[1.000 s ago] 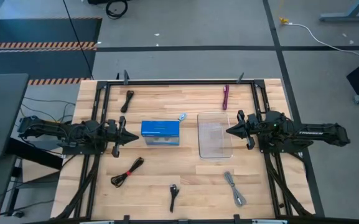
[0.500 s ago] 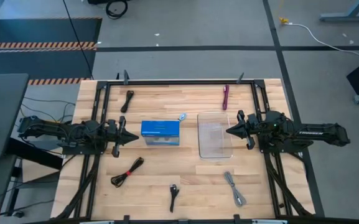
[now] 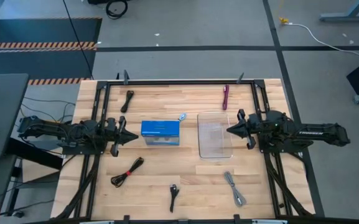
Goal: Pick and place USB-C Cables
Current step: Put the pink black charger cable into the transparent bin
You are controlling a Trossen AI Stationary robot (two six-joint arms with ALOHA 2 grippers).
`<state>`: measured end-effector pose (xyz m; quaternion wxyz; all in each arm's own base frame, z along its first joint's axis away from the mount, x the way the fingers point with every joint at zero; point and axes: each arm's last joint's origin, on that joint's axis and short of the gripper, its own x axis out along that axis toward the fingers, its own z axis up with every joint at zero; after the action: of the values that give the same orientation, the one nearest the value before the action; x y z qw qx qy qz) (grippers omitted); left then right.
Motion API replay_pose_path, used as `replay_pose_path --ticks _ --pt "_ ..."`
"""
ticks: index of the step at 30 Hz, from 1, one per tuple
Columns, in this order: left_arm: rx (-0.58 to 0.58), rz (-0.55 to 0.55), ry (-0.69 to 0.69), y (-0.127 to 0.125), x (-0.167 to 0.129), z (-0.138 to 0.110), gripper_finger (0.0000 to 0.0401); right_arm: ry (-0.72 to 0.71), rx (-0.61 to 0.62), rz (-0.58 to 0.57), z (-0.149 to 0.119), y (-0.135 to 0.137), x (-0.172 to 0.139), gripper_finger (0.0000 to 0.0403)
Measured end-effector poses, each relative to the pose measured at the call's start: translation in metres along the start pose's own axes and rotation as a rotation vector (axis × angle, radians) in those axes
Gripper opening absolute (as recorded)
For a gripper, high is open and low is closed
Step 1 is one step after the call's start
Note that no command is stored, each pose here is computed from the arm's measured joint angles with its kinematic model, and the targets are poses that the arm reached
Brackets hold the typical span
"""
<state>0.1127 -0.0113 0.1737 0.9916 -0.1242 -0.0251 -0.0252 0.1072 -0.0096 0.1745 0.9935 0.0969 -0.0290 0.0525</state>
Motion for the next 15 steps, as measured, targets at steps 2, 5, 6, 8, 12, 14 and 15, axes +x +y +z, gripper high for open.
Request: replay_pose_path --ticks 2,5,6,8,12,14,15 --pt "0.014 0.019 -0.014 0.0 0.0 0.001 0.0009 -0.016 -0.004 0.004 0.002 0.0 0.0 0.0015" --pt "0.049 0.076 -0.083 0.001 0.0 0.007 0.0009 -0.061 -0.015 0.0 0.006 0.001 0.0 0.0015" --pt "0.059 0.09 -0.107 0.001 -0.001 0.009 0.0009 -0.081 -0.02 -0.002 0.008 0.001 0.0 0.0015" --pt "0.089 0.086 -0.154 0.0 -0.001 0.014 0.0009 -0.112 -0.028 0.002 0.011 0.002 -0.001 0.0015" --pt "0.136 0.085 -0.221 -0.001 -0.002 0.02 0.0009 -0.169 -0.035 0.002 0.016 0.003 -0.001 0.0015" --pt "0.15 0.1 -0.221 -0.001 -0.002 0.023 0.0014 -0.25 -0.051 -0.009 0.023 0.004 -0.003 0.0016" --pt "0.16 0.108 -0.233 -0.002 -0.002 0.027 0.002 -0.299 -0.056 -0.025 0.029 0.004 -0.004 0.0017"
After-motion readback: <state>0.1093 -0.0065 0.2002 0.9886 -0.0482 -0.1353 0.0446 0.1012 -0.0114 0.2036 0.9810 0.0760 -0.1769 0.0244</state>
